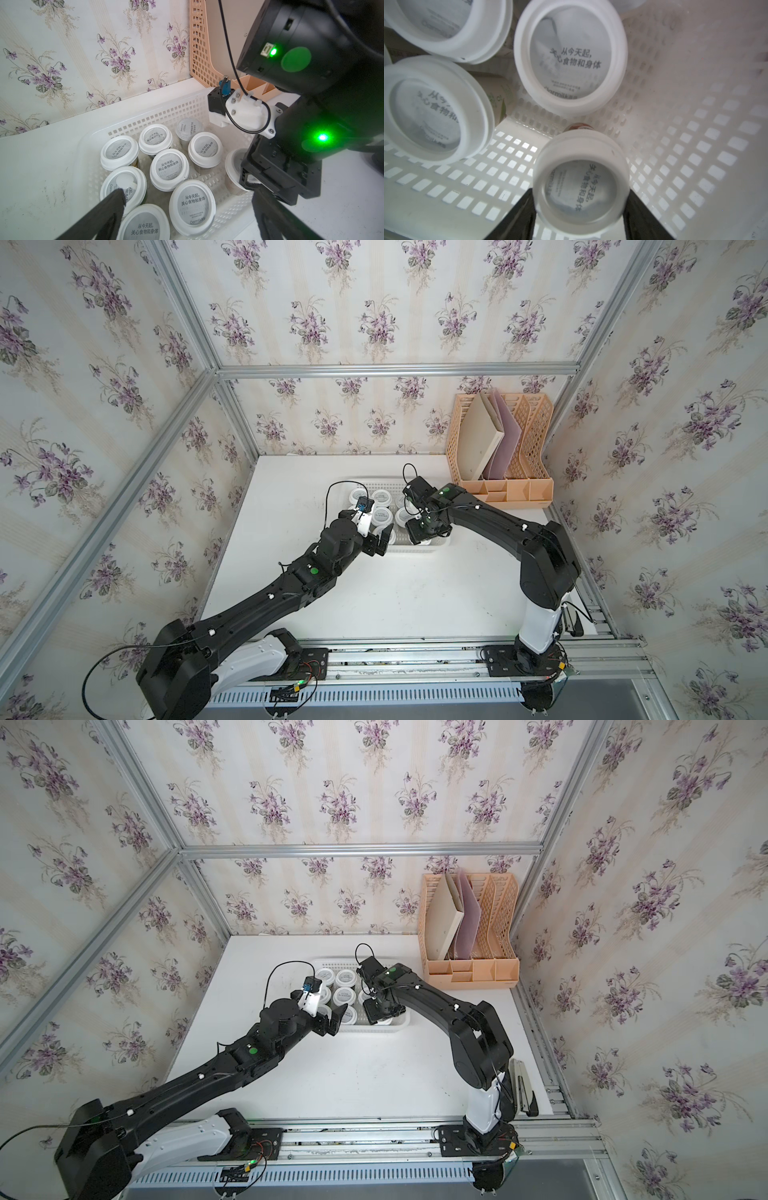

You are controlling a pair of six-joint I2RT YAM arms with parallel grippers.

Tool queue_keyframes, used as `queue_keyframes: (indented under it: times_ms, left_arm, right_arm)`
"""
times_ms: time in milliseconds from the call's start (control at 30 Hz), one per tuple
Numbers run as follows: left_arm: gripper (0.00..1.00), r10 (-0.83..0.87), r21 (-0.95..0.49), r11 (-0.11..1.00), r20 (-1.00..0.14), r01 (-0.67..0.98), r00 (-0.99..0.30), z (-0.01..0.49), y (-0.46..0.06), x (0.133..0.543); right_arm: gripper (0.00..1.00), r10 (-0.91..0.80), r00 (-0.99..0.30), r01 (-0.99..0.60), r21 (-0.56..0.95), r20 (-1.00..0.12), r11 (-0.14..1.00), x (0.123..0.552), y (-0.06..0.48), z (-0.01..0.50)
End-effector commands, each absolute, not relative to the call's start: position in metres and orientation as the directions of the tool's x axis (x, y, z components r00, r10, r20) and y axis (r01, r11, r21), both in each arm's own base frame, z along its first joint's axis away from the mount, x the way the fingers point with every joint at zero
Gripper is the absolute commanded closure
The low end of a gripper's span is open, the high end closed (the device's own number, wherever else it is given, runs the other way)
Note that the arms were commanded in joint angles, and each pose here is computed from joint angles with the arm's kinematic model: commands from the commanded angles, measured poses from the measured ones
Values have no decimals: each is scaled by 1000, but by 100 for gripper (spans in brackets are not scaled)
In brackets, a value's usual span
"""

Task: Put the yogurt in the basket
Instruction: Place the yogurt in the basket.

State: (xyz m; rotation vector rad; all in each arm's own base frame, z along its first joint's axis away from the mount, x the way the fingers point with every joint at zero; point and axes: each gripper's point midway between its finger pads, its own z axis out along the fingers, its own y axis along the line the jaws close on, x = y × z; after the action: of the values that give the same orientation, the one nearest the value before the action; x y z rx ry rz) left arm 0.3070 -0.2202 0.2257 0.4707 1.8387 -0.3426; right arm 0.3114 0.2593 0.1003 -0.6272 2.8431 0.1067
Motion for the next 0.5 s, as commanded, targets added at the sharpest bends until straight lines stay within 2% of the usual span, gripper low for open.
queue_keyframes:
  times_ms: [0,467]
  left_arm:
    - [1,151,6,878,-953,479,-263,229,-220,308]
    - [1,152,7,877,-952,480,-264,229,-220,308]
  right_arm:
    - [34,-417,-878,-433,20,-234,901,310,259,101]
    - [33,-419,-873,-450,86,-249,889,310,273,99]
